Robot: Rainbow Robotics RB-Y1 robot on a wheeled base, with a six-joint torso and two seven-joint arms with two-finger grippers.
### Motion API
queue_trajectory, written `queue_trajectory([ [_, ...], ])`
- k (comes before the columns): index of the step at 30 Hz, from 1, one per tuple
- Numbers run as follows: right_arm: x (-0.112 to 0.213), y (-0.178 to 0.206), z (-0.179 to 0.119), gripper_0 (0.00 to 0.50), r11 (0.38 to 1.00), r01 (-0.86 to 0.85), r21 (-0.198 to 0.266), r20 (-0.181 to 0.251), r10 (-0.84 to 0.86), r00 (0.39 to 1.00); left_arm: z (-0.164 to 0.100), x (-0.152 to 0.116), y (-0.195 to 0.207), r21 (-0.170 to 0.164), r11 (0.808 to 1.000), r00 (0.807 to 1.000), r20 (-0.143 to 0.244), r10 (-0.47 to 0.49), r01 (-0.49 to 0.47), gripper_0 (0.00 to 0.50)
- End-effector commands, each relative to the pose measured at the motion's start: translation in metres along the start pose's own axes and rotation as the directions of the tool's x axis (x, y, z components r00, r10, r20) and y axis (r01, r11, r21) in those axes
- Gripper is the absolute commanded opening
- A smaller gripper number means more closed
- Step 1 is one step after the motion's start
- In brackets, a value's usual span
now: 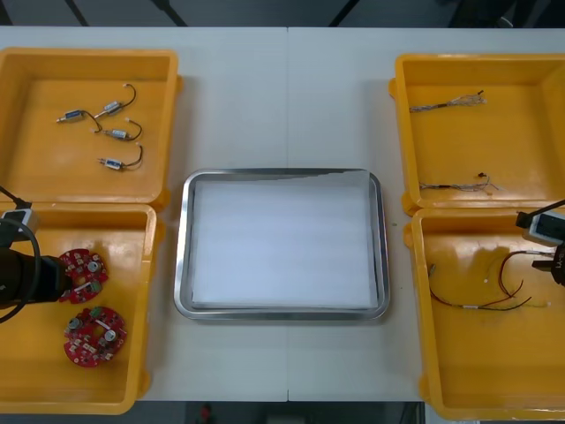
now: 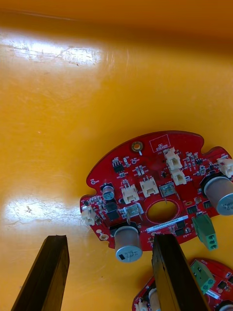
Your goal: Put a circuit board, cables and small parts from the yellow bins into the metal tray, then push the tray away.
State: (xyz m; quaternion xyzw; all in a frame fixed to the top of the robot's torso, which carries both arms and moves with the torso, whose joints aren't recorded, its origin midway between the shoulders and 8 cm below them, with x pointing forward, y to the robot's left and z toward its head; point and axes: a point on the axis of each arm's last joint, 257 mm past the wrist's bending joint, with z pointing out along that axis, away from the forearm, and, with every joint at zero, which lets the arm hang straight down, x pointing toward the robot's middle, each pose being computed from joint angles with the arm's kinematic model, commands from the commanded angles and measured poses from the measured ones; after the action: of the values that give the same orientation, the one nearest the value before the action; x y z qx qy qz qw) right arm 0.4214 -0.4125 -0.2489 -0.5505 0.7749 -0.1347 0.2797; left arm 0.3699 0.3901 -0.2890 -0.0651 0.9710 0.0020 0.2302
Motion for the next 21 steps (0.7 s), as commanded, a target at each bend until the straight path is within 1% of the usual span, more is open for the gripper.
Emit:
queue_trajectory([
  [1, 0.009, -0.015, 0.007, 0.500, 0.997, 0.076, 0.004, -0.036, -0.075, 0.996, 0.007, 0.011, -0.003, 0.007, 0.999, 0.999, -0.014, 0.040, -0.039, 0.500],
  [6, 0.016, -0.019, 0.017, 0.500, 0.996, 0.086, 0.005, -0.050, -0.086, 0.995, 0.010, 0.015, -0.002, 0.003, 0.999, 0.999, -0.020, 0.035, -0.035, 0.496],
  [12, 0.020, -0.022, 0.027, 0.500, 0.995, 0.097, -0.009, -0.067, -0.097, 0.993, 0.014, 0.020, -0.005, 0.009, 1.000, 0.999, -0.026, 0.021, -0.020, 0.493],
  [13, 0.022, -0.022, 0.028, 0.500, 0.995, 0.098, -0.010, -0.070, -0.099, 0.993, 0.014, 0.019, -0.006, 0.009, 1.000, 1.000, -0.021, 0.020, -0.020, 0.491],
  [21, 0.026, -0.028, 0.027, 0.500, 0.995, 0.104, -0.004, -0.078, -0.104, 0.991, 0.016, 0.019, -0.007, 0.010, 1.000, 1.000, -0.016, 0.006, -0.006, 0.491],
])
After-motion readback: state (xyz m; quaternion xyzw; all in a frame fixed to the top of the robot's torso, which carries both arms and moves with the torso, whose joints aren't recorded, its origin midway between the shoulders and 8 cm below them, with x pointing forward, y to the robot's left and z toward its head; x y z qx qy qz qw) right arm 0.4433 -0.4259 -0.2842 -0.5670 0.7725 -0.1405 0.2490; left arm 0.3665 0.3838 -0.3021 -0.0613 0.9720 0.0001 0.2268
